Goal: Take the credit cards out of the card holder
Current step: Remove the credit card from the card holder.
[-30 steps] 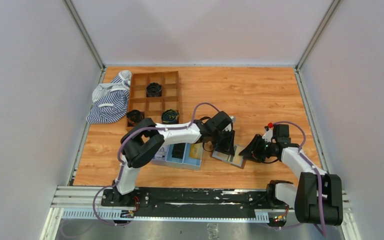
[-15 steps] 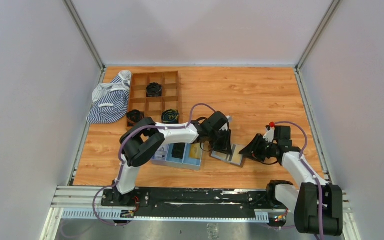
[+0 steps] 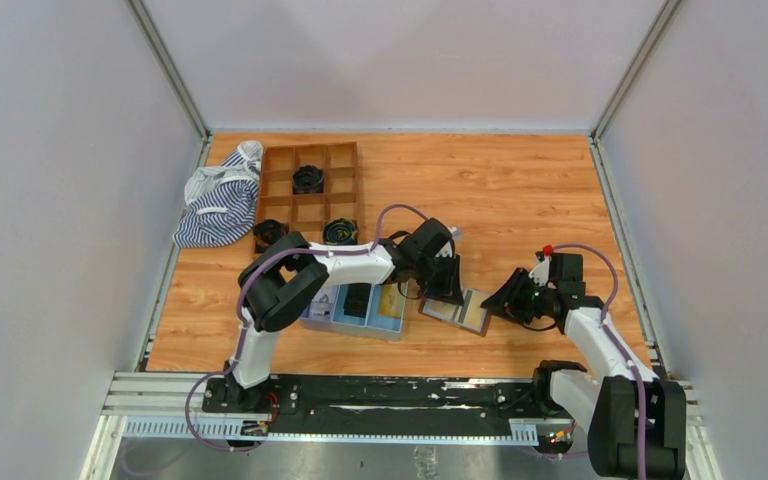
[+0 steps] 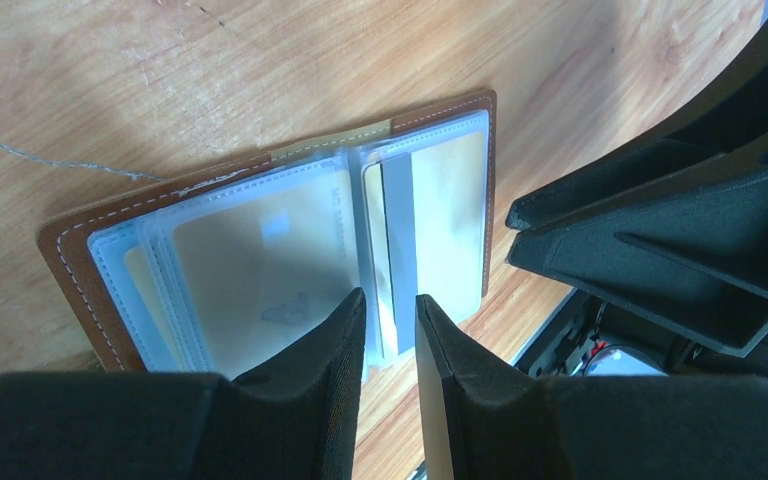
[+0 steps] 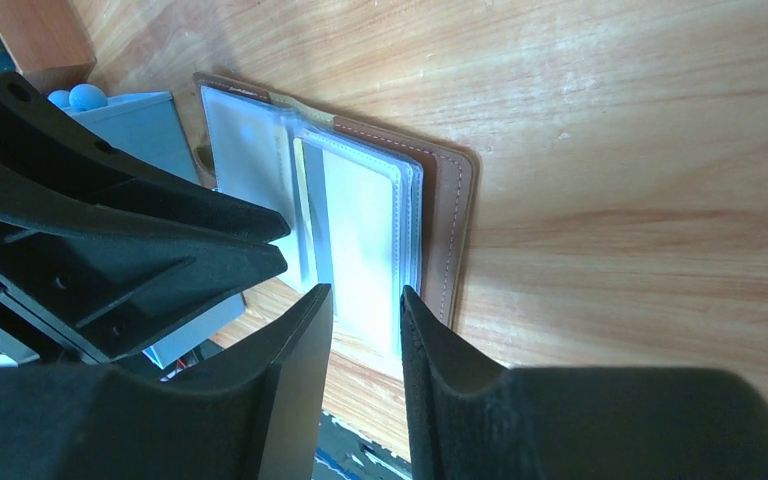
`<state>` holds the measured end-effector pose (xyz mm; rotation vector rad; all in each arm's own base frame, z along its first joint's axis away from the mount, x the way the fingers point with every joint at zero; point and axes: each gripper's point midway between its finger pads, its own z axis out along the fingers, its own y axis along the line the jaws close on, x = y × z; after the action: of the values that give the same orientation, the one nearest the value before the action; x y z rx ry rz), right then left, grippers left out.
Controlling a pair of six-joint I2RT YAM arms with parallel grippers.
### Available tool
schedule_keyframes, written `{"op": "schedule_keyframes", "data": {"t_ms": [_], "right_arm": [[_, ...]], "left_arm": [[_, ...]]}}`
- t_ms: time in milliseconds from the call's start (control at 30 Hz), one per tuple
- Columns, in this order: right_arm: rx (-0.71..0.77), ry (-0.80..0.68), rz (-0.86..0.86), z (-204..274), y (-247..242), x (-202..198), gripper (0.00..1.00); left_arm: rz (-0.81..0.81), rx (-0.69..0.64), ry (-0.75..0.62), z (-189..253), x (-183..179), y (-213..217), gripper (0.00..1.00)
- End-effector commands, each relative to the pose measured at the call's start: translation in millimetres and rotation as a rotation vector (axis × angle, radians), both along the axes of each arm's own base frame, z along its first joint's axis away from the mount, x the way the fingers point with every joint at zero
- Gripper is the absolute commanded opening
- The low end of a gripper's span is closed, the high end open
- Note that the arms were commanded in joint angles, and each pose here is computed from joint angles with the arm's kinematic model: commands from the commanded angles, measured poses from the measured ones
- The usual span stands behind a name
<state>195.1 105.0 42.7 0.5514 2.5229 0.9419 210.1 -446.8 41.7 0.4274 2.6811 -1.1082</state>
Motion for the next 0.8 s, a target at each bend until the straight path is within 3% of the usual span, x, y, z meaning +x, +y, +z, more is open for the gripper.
{"op": "schedule_keyframes", "data": {"t_ms": [0,300,767], "right_arm": [[-0.010,0.041,-0.003,-8,1,-11,0.36],[0.090,0.027,0.066,-6,19,-8,0.34],[0.090,0.021,0.062,-4,20,-7,0.33]], "left_arm": [[-0.007,-0.025,0.010,3,-2,1,0.29],[-0.011,-0.039,0.024,1,-2,1,0.25],[-0.004,-0.013,0.052,-14,-2,8,0.24]]}}
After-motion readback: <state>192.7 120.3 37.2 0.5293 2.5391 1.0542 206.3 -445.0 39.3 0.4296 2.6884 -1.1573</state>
